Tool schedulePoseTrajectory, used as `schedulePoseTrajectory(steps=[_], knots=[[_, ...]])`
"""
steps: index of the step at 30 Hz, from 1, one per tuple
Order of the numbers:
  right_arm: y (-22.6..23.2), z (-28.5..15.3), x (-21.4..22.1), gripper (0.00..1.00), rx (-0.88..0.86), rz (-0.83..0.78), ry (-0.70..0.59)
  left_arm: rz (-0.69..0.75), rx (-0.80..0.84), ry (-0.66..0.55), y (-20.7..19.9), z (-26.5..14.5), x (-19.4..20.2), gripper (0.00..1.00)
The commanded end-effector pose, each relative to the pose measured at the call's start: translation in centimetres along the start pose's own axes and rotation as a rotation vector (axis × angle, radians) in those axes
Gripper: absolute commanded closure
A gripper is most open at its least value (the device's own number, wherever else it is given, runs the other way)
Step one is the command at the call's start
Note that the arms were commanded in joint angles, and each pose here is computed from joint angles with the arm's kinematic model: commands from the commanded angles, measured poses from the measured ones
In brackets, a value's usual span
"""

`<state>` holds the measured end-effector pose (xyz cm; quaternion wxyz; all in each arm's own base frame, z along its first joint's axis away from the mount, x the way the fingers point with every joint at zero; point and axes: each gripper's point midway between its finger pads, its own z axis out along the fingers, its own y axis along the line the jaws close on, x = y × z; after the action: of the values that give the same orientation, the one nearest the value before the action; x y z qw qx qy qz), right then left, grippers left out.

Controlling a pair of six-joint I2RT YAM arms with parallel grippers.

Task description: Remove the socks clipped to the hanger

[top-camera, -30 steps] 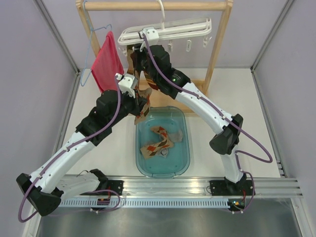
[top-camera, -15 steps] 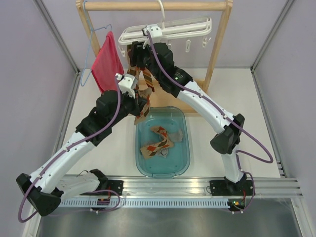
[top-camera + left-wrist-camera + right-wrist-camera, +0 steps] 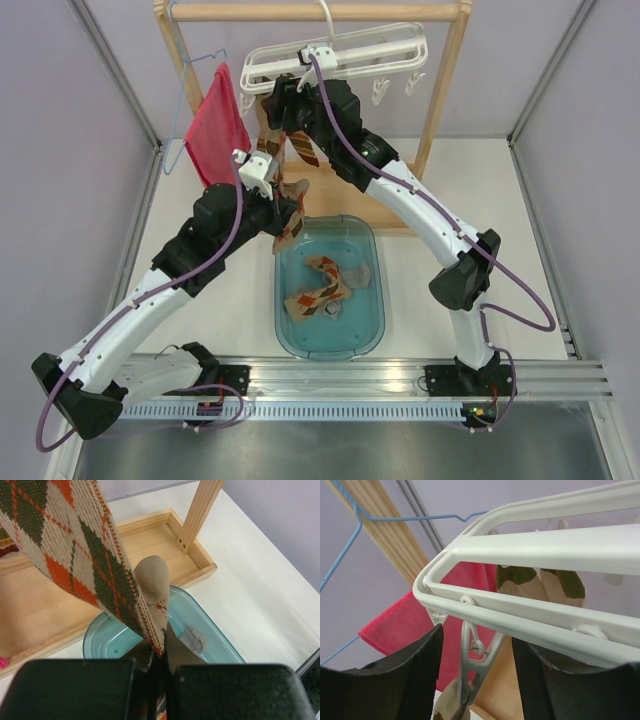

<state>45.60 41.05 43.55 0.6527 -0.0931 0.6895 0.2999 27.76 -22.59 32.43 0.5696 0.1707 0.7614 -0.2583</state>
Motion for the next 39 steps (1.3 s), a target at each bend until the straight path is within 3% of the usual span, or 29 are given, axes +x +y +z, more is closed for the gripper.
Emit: schedulePoseTrajectory(steps=[1,6,13,18,20,21,23,25,33,39], knots=[[1.1,-1.8,-5.5,0.4,-0.042,0.035,-0.113,0.02,0.03,-0.022,-0.6,-0.4,-0.5,0.98],[0.5,-2.0,-5.7,0.59,-0.013,0.027,-0.121,0.018,0.028,-0.015,-0.6,-0.3,-0.3,0.98],[0.2,-2.0,-5.8,0.99,0.006,0.025,-0.126,0.015,0.05,-0.007,-0.9,-0.2,-0.1,0.98],[0.2,-2.0,-5.4,0.99,0.001,0.021,-0.116,0.018,0.049,-0.009,-0.9,-0.2,-0.2,0.98],[0.2,-2.1,-5.1,0.89,-0.002,0.018,-0.107,0.018,0.048,-0.006,-0.9,-0.2,-0.1,0.98],[0.3,-2.1,-5.0,0.61,-0.008,0.017,-0.104,0.018,0.047,-0.008,-0.9,-0.2,-0.1,0.98],[0.3,-2.3,-4.5,0.35,-0.012,0.016,-0.09,0.018,0.044,-0.005,-0.8,-0.2,-0.1,0.98],[0.2,-2.5,-4.4,0.25,-0.012,0.015,-0.085,0.018,0.042,-0.004,-0.8,-0.2,0.0,0.98],[-1.2,-4.9,-1.7,0.22,0.043,-0.014,-0.041,0.021,0.021,-0.004,-0.3,-0.1,0.0,0.98],[-2.9,-8.9,0.7,0.23,0.089,-0.004,-0.009,0.029,-0.055,-0.027,1.1,-0.8,-0.5,0.98]])
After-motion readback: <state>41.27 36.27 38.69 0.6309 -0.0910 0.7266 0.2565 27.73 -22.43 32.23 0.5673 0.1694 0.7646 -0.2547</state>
